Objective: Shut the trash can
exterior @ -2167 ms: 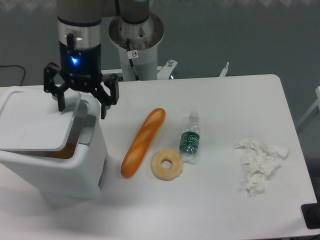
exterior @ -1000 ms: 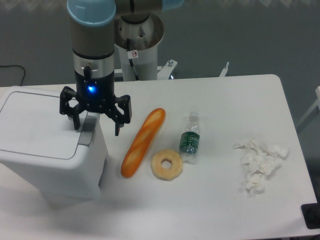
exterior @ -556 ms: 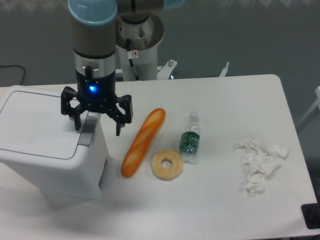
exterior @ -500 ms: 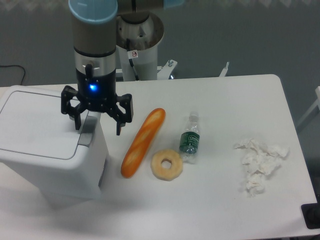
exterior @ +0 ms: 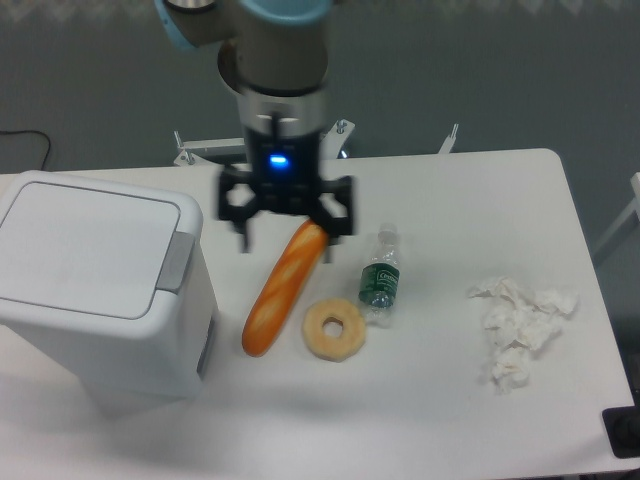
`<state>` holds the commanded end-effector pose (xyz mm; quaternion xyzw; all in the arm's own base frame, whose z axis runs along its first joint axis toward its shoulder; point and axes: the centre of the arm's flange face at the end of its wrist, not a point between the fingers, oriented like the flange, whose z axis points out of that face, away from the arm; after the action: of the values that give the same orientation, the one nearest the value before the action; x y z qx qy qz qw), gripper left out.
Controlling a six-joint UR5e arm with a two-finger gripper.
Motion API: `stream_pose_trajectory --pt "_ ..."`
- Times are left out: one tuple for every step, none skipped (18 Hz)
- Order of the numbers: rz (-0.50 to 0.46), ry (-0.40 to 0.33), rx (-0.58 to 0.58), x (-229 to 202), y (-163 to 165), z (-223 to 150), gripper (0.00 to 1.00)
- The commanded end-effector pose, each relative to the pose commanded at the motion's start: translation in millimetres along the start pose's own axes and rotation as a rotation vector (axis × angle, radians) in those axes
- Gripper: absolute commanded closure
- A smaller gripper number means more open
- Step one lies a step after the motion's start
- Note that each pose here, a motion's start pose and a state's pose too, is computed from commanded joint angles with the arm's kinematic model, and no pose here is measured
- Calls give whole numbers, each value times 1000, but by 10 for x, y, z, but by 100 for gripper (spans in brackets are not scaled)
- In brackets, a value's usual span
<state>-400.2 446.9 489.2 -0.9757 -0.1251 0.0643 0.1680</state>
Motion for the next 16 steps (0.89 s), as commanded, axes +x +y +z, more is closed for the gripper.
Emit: stream_pose_trajectory --pt "-2 -3 -19 -249 129 95 0" --pt "-3 -4 -38 -472 240 219 0" --pt "11 -15 -69 -640 343 306 0" --pt "29 -46 -110 -848 484 335 0" --pt "71 -67 -153 -1055 623 391 0" --pt "130 -65 -190 -1221 713 504 0" --pt "177 -60 -215 -1405 855 553 0" --pt "207 -47 -229 -1576 993 627 0" --pt "231 -31 -240 -1693 1093 713 0" --pt "252 -22 -246 -1785 1165 765 0" --pt "275 -10 -254 -1867 1221 841 0" --pt "289 0 -262 -1946 1280 921 0" --pt "293 -2 -263 -2036 1345 966 0" --pt "298 -14 -258 -2116 1395 982 0" --pt "310 -21 -257 -2185 1444 1004 0" --pt "325 -19 -261 -2227 1486 1020 0"
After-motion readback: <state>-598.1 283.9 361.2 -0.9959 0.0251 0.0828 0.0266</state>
